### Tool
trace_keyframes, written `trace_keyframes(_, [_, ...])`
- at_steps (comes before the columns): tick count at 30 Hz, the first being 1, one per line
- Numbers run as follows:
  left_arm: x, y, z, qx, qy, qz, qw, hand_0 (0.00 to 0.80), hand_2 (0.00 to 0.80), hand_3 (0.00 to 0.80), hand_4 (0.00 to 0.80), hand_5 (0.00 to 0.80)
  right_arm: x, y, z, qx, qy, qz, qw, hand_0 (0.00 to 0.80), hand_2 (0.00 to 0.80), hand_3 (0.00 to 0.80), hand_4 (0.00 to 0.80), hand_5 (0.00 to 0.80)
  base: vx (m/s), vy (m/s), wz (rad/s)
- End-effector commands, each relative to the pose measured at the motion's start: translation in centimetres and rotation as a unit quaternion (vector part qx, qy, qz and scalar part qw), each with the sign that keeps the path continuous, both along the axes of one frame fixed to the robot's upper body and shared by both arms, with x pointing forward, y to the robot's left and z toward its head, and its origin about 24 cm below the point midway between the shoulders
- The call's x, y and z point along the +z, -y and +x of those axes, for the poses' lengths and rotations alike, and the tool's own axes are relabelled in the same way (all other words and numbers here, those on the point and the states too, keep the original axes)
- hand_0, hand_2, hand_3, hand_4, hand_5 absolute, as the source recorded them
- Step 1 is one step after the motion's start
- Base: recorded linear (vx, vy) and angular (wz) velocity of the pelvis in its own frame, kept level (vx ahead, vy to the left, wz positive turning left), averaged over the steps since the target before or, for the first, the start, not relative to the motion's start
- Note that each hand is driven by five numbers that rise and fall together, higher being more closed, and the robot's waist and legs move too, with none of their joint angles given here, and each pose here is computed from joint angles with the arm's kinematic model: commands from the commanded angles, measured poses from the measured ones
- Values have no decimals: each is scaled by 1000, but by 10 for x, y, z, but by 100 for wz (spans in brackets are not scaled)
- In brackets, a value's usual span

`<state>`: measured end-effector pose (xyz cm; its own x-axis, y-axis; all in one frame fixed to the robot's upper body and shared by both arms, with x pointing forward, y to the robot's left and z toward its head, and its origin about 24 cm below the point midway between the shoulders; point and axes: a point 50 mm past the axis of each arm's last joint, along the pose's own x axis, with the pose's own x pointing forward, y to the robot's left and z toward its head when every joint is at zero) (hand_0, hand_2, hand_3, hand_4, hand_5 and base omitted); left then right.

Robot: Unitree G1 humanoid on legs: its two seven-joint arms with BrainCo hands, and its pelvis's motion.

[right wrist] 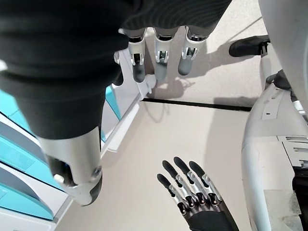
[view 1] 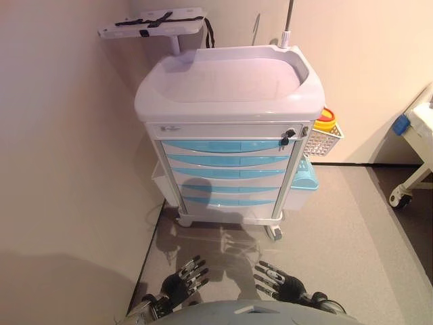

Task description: Open the drawer and pick up the medicine

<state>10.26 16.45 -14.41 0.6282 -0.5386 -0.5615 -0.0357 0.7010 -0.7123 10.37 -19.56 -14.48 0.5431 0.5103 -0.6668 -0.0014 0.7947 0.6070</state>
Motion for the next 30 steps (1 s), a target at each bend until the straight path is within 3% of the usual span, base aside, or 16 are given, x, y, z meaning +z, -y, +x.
trace_keyframes(1, [7, 9, 29, -16, 37, -19, 999, 0, 0, 0, 0, 0, 4, -22, 25, 12, 37, 29, 999, 0, 0, 0, 0, 0, 0, 0, 0])
trace_keyframes(8, [10, 9, 31, -12, 54, -37, 998, 0, 0, 0, 0, 0, 4, -21, 25, 13, 37, 29, 999, 0, 0, 0, 0, 0, 0, 0, 0])
trace_keyframes(21, [14, 2, 42, 22, 90, 14, 996, 0, 0, 0, 0, 0, 6, -21, 29, -10, 51, 33, 998, 0, 0, 0, 0, 0, 0, 0, 0])
trace_keyframes(30, [12, 10, 36, 11, 63, -38, 997, 0, 0, 0, 0, 0, 7, -22, 31, -24, 60, 42, 997, 0, 0, 0, 0, 0, 0, 0, 0])
